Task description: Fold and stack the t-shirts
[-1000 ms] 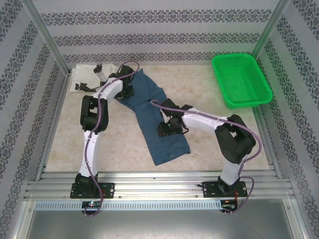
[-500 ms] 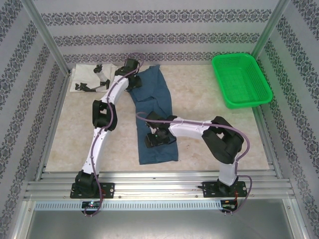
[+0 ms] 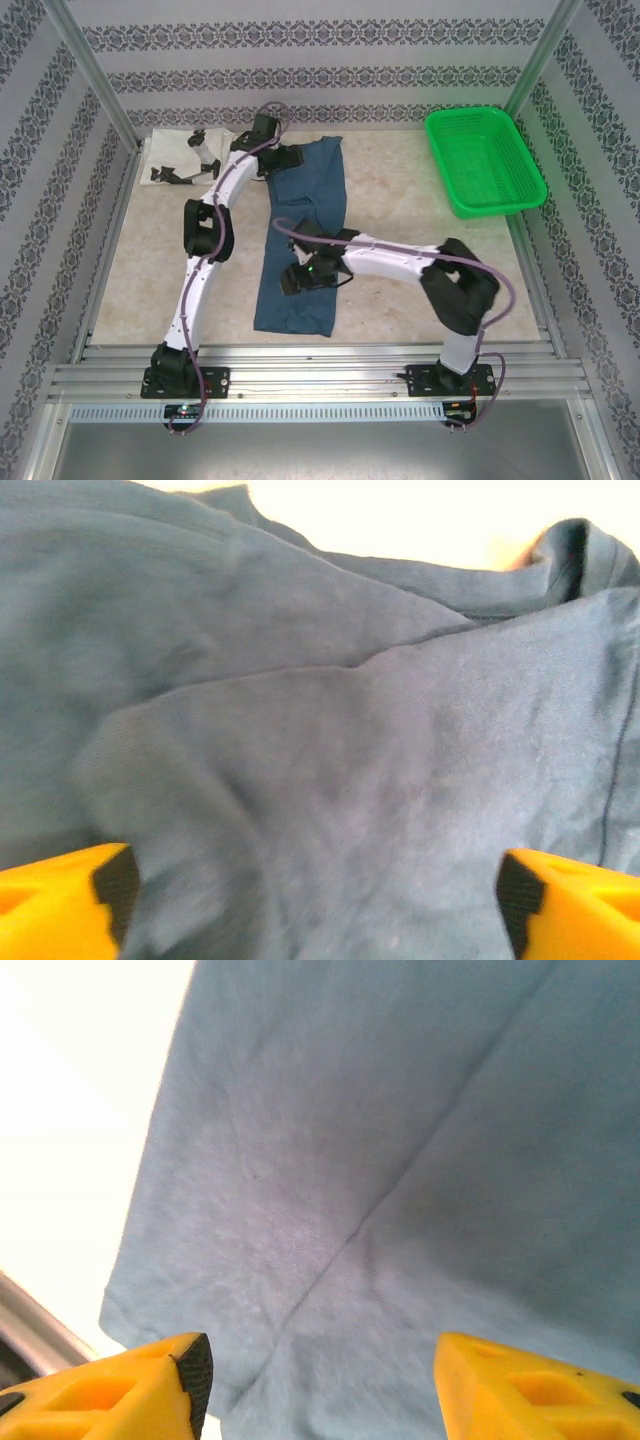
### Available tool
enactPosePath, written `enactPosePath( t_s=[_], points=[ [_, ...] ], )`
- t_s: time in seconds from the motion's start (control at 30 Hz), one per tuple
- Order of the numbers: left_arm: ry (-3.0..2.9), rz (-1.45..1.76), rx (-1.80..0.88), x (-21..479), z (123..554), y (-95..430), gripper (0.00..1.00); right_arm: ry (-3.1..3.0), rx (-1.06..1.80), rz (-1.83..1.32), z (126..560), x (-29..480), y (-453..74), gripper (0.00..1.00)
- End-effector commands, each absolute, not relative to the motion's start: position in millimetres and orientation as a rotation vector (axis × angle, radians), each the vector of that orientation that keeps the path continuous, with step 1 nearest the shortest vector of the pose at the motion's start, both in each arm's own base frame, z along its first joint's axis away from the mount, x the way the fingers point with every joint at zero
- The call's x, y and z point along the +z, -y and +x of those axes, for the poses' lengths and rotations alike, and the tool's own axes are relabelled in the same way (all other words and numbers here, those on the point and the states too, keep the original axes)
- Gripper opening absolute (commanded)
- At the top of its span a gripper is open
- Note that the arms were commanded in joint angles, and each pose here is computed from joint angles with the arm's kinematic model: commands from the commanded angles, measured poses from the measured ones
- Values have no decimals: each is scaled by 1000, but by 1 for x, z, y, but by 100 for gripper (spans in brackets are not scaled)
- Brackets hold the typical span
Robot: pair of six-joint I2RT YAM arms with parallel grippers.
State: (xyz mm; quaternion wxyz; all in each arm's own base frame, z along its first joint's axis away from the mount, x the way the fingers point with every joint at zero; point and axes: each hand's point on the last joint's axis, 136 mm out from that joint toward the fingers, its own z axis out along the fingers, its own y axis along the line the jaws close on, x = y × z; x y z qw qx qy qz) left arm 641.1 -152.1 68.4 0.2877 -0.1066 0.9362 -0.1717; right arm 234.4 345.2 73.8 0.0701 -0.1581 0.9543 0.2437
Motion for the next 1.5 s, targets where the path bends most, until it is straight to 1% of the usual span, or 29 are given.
enactPosePath(
  t_s=[0.0,0.1,0.13,0.2,0.27,0.3,0.33,0.4,0.47,0.5,0.6,0.8,1.0,1.1,1.23,1.47],
  points=[
    [-2266,-379,-465,211,635,94,100,-2705,751,-388,272,133,-316,63],
    [-2176,-404,-472,272,599,65,100,-2618,732,-342,315,159,-297,64],
    [-2161,-397,-458,282,585,61,100,-2613,712,-318,330,161,-290,64],
    [-2169,-377,-445,281,553,60,100,-2605,700,-312,362,166,-288,64],
    [-2202,-415,-444,261,516,56,99,-2605,623,-322,395,164,-287,62],
    [-2219,-419,-474,248,499,59,96,-2608,594,-336,411,161,-289,60],
    [-2233,-435,-492,236,484,61,91,-2614,556,-348,423,158,-289,59],
    [-2260,-446,-542,204,454,70,74,-2609,485,-366,452,151,-291,57],
    [-2302,-447,-555,179,431,78,63,-2622,458,-364,472,142,-292,55],
    [-2332,-436,-567,166,421,85,59,-2636,456,-370,481,137,-294,54],
    [-2405,-386,-600,139,399,107,56,-2653,438,-369,502,118,-301,54],
    [-2515,-293,-698,100,361,142,57,-2643,499,-289,533,93,-311,54],
    [-2675,-332,-680,56,320,140,58,-2607,552,-188,556,82,-312,54],
    [-2728,-354,-695,40,302,142,59,-2606,587,-159,560,78,-317,55],
    [-2810,-391,-741,22,281,150,62,-2647,681,-78,560,59,-321,57],
    [-2939,-410,-731,-4,239,158,60,-2682,743,100,567,37,-313,58]
  ],
)
